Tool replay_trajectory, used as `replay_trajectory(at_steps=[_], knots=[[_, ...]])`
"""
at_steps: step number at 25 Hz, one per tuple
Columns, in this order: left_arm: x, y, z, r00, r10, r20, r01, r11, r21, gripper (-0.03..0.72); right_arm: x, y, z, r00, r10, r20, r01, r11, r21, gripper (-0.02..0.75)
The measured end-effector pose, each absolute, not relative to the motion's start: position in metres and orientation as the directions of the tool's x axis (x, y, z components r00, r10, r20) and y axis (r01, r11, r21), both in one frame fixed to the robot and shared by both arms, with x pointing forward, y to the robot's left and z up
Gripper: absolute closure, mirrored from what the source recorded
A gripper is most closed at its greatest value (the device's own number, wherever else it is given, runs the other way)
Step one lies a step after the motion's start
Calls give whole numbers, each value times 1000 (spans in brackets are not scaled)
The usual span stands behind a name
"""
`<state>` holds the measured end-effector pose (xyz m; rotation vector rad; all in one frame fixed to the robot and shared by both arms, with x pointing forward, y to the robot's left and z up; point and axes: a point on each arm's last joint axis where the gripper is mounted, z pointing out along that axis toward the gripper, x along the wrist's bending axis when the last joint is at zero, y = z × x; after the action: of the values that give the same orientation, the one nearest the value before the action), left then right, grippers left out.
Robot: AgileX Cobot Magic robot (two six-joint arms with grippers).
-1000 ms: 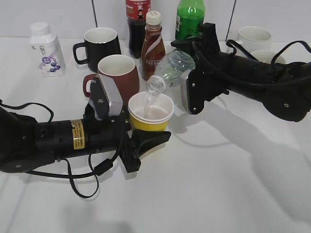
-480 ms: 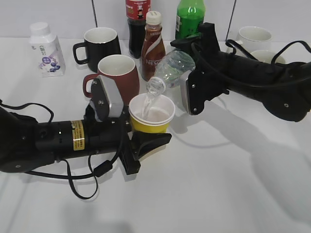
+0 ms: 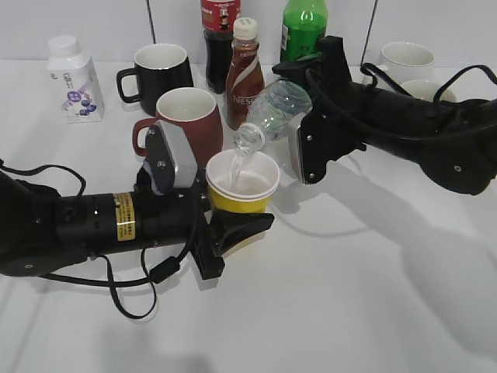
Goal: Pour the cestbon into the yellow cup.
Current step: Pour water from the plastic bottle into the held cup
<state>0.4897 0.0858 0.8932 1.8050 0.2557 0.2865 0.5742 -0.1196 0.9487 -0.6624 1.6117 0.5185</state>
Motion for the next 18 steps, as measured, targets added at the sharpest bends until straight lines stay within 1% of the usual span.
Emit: replay_trajectory(at_steps=[18], knots=[[490, 86, 893, 945, 322, 60, 23, -248, 969, 310, 574, -120, 949, -73, -130, -989, -679, 732, -46, 262]])
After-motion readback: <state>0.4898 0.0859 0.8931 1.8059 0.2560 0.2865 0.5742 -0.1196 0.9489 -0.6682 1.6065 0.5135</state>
